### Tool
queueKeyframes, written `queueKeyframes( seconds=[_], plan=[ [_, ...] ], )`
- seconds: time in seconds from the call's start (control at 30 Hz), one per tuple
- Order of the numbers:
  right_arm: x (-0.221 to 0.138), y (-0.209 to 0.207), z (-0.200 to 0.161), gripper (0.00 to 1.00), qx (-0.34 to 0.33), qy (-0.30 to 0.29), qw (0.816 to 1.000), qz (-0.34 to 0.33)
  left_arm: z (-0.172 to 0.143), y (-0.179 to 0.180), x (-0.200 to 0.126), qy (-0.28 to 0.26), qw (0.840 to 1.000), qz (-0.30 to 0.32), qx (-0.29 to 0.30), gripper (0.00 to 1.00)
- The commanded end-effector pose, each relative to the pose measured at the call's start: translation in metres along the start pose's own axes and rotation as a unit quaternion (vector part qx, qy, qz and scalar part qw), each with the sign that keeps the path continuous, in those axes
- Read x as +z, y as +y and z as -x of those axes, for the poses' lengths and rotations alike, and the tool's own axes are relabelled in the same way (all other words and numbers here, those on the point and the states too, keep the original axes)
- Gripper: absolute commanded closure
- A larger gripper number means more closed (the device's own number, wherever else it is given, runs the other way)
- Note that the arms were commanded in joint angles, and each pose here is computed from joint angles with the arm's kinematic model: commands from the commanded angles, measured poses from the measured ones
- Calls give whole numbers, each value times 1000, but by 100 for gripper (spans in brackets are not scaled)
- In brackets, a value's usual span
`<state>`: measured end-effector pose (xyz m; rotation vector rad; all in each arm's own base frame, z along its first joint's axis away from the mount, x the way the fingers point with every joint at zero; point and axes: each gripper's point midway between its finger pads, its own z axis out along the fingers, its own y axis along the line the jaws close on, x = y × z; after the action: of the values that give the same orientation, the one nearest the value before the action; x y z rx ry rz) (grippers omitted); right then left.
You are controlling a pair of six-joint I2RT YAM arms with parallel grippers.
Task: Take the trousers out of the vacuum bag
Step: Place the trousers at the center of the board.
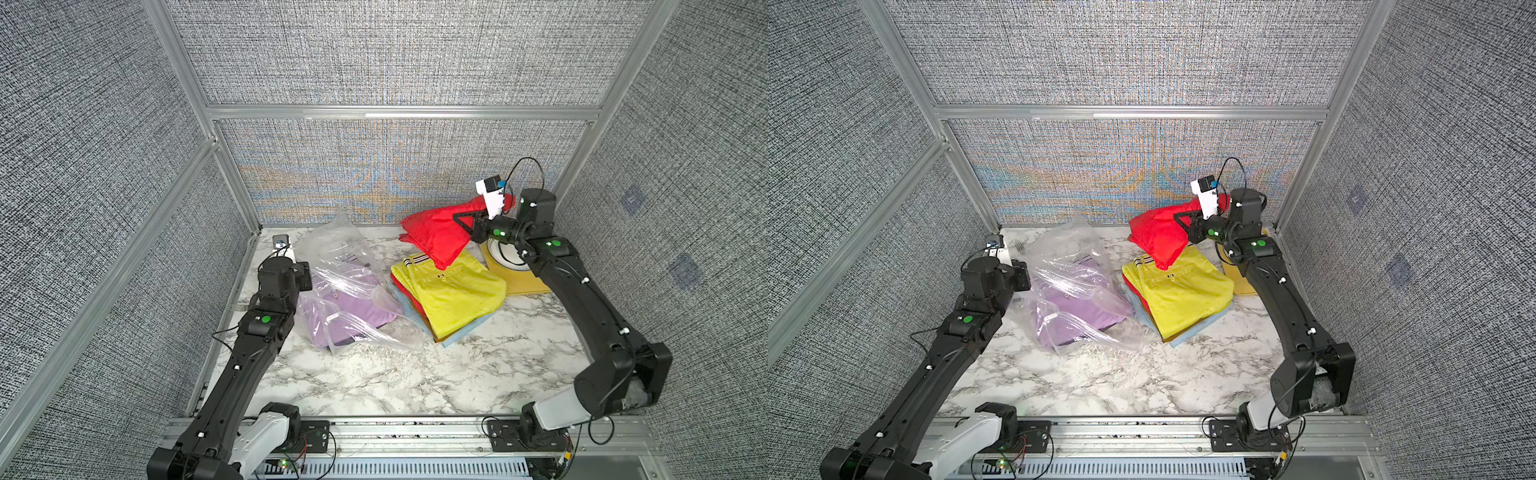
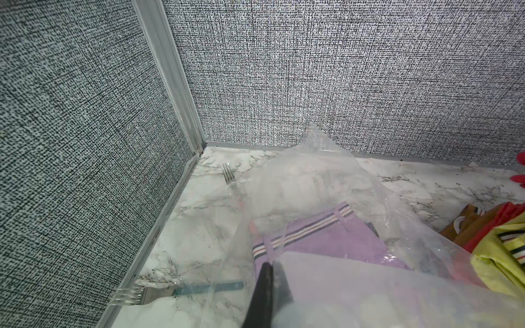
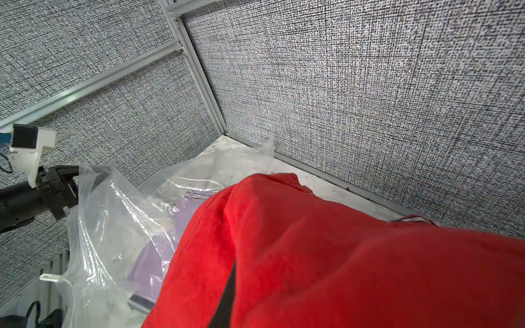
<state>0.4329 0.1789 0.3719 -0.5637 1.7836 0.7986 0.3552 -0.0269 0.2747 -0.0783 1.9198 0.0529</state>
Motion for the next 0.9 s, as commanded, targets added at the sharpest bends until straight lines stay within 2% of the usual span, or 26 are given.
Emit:
queueKeyframes(
  seconds=[0.0, 0.23, 0.6, 0.87],
  plan=[
    [-2, 16, 24, 100, -65, -38, 994, 74, 7, 6, -1, -14, 1000, 16, -5, 100],
    [0, 4, -10, 100, -51, -8, 994, 98, 7, 8, -3, -16, 1000, 20, -3, 100],
    [6, -7, -40, 100, -37, 17, 995, 94, 3, 9, 0, -10, 1000, 22, -1, 100],
    [-6, -10, -68, 100, -27, 36, 996, 72, 2, 9, -1, -11, 1000, 21, 0, 100]
  ],
)
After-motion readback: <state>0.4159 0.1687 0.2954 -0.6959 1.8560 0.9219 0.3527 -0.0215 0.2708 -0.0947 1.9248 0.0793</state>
